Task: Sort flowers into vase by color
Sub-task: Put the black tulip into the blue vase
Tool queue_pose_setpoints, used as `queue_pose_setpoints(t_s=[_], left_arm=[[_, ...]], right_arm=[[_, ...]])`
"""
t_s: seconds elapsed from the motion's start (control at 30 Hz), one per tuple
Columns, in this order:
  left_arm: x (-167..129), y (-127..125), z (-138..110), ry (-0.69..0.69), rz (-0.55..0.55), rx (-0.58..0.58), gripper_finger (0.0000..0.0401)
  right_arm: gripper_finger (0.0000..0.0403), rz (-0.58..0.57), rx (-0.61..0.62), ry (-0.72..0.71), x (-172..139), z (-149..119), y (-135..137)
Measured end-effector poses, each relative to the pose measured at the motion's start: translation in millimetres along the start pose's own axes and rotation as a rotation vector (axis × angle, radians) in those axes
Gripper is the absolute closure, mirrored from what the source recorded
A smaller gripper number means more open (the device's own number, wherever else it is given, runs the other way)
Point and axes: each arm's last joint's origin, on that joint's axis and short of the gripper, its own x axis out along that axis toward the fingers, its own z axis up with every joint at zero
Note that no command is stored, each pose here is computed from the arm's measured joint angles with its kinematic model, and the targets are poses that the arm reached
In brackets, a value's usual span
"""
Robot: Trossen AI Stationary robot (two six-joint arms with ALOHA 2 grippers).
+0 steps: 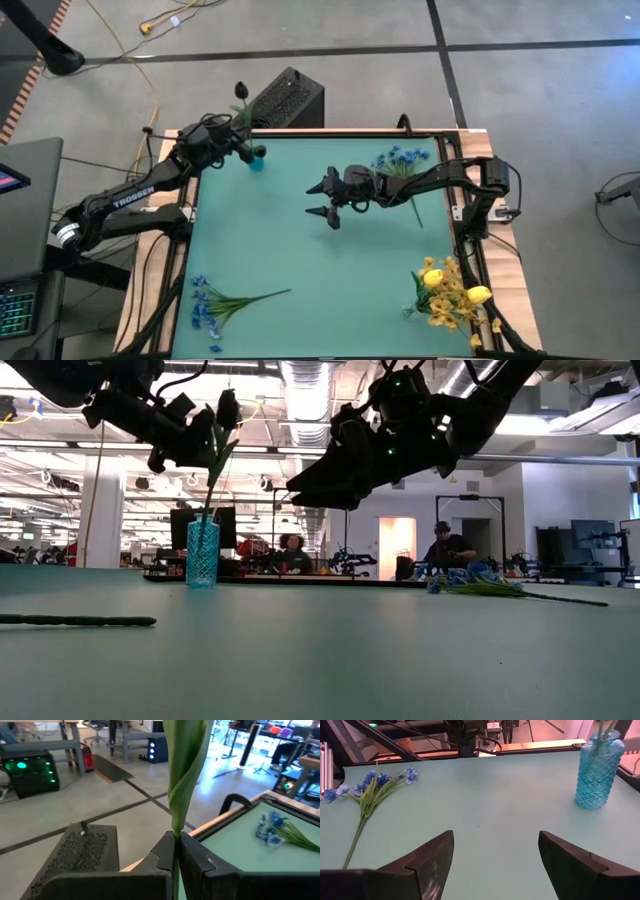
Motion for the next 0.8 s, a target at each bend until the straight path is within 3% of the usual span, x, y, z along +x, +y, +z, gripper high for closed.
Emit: queue_pose_setpoints(t_s=[0.37,0.8], left_arm=[[0.0,-0.7,-0.5,0.007,-0.022,0.0,0.0401],[-0.4,4.3,-4.7,0.044,0.121,0.087,0.0401]], right_arm=[[0.0085,0.0,0.0,-0.001,0.0,0.1,0.0],[0.0085,0.0,0.001,-0.001,0.0,0.1,-0.1]])
